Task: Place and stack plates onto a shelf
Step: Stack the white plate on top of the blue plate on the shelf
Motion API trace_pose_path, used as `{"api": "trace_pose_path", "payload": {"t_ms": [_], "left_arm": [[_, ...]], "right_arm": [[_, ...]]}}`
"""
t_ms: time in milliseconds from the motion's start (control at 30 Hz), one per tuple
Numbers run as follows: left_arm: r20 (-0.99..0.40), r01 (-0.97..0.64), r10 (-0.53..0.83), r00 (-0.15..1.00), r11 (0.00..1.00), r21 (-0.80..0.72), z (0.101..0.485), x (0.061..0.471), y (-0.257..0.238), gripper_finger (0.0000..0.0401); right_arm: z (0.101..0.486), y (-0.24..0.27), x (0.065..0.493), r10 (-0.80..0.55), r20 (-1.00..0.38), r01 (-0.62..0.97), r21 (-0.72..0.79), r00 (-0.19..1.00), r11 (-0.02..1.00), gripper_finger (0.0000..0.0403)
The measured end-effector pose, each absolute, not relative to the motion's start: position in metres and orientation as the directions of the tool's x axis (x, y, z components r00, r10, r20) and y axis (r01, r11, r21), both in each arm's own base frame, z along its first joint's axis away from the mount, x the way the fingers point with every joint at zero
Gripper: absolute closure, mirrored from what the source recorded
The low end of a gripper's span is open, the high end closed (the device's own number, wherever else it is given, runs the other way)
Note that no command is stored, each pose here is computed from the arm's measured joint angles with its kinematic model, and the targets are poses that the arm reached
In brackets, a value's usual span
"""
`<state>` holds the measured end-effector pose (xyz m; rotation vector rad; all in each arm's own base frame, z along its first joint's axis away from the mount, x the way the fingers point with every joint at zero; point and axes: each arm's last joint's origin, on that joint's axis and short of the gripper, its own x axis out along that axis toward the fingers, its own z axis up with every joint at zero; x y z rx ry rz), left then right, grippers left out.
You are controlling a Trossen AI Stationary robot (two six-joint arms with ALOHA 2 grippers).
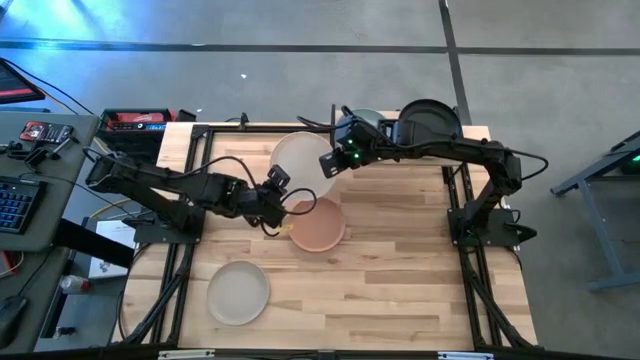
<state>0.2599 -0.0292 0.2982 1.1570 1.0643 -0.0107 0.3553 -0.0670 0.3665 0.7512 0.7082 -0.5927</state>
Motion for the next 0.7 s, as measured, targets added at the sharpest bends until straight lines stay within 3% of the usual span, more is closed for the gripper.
{"api": "trace_pose_path", "payload": {"t_ms": [700], "left_arm": [[-0.67, 0.336, 0.537, 0.513, 0.592, 0.732, 0.285, 0.279, -0.019, 0.0319]], "right_arm": [[0.362, -0.082, 0.346, -0.223, -0.801, 0.743, 0.359, 0.556, 0.564, 0.04]]}}
